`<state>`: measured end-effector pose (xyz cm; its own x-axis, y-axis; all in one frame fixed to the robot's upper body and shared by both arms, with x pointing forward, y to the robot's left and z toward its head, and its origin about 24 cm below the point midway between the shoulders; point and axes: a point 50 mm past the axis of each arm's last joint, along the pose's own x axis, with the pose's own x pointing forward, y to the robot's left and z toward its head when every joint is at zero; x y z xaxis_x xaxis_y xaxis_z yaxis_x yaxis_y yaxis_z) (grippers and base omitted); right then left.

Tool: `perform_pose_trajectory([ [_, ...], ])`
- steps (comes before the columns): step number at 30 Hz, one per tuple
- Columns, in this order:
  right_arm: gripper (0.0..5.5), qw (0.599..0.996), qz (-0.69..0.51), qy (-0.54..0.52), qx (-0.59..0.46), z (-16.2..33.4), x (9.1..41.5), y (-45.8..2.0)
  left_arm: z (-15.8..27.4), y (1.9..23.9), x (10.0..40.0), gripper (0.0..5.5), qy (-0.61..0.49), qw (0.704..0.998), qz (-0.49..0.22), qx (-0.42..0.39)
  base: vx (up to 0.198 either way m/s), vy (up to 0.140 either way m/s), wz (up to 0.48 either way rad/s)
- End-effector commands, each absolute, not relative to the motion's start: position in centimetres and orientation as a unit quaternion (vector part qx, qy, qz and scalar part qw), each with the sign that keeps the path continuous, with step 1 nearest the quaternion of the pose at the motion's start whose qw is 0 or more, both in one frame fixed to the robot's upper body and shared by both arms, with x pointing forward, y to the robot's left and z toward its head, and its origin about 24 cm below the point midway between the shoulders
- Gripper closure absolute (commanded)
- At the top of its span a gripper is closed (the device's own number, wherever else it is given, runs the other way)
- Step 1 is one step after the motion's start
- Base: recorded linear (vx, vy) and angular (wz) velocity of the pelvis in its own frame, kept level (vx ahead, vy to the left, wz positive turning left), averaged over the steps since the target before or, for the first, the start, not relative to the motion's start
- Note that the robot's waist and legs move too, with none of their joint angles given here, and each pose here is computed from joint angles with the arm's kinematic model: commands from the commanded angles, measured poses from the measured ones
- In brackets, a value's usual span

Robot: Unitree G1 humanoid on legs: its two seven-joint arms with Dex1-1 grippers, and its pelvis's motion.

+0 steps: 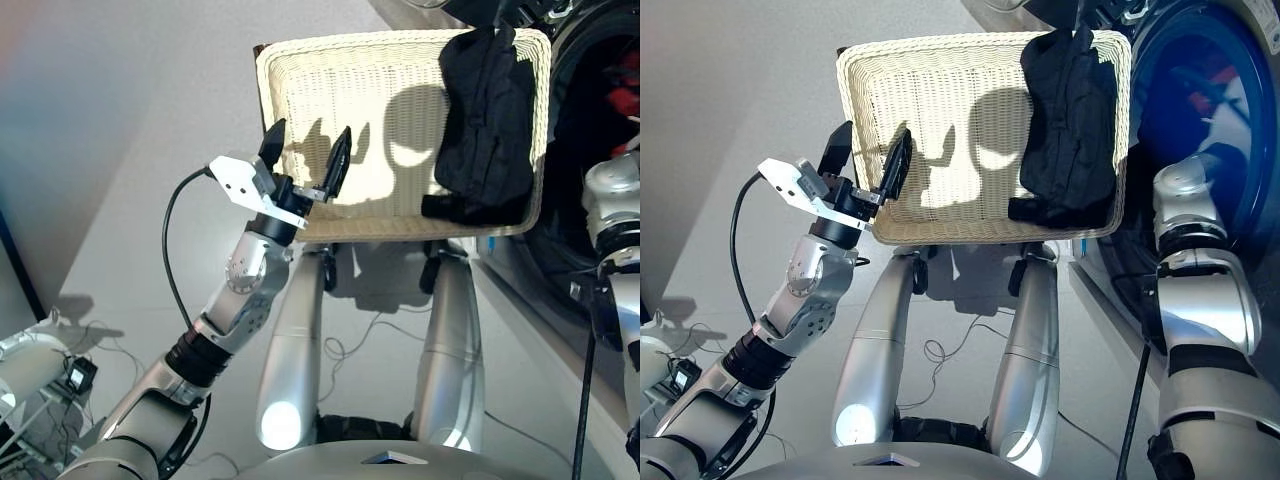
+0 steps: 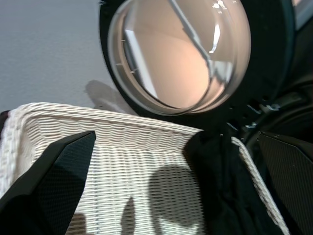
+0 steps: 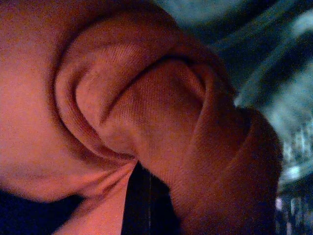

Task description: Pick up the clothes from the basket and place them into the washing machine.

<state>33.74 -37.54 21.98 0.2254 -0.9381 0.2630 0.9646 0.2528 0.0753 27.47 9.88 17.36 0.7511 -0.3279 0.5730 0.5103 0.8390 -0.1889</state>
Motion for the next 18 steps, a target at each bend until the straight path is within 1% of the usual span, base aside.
perform_pose_trajectory([
  [1,5.5,0.709,-0.68,-0.187,0.014,25.8,30.0,-41.6,19.7,10.7,25.9,0.0,-0.329,0.897,-0.227,-0.19,0.0,0.0,0.0],
  [4,5.5,0.677,-0.712,-0.169,0.074,25.6,28.3,-43.5,19.8,11.1,25.9,0.0,-0.328,0.899,-0.22,-0.191,0.0,0.0,0.0],
  [7,5.5,0.68,-0.71,-0.169,0.071,25.6,28.3,-43.5,19.8,11.3,25.8,0.0,-0.328,0.899,-0.217,-0.193,0.0,0.0,0.0],
  [10,5.5,0.69,-0.699,-0.175,0.06,25.7,28.9,-42.9,20.1,11.3,25.8,0.0,-0.334,0.897,-0.213,-0.194,0.0,0.0,0.0],
  [11,3.43,0.701,-0.685,-0.185,0.068,25.9,29.5,-42.3,20.3,11.2,25.8,0.0,-0.337,0.896,-0.214,-0.195,0.0,0.0,0.0],
  [12,0.0,0.708,-0.677,-0.188,0.072,25.9,29.9,-42.0,20.3,11.2,25.9,0.0,-0.337,0.895,-0.214,-0.197,0.0,0.0,0.0],
  [16,0.0,0.722,-0.658,-0.201,0.07,26.0,30.8,-40.9,20.4,11.0,25.9,0.0,-0.34,0.894,-0.216,-0.198,0.0,0.0,0.0],
  [17,0.0,0.741,-0.634,-0.212,0.07,26.0,31.7,-39.8,20.6,10.9,25.9,0.0,-0.345,0.892,-0.215,-0.199,0.0,0.0,0.0],
  [18,0.0,0.748,-0.626,-0.212,0.065,25.8,32.2,-39.3,20.5,10.9,26.0,0.0,-0.345,0.892,-0.213,-0.2,0.0,0.0,0.0],
])
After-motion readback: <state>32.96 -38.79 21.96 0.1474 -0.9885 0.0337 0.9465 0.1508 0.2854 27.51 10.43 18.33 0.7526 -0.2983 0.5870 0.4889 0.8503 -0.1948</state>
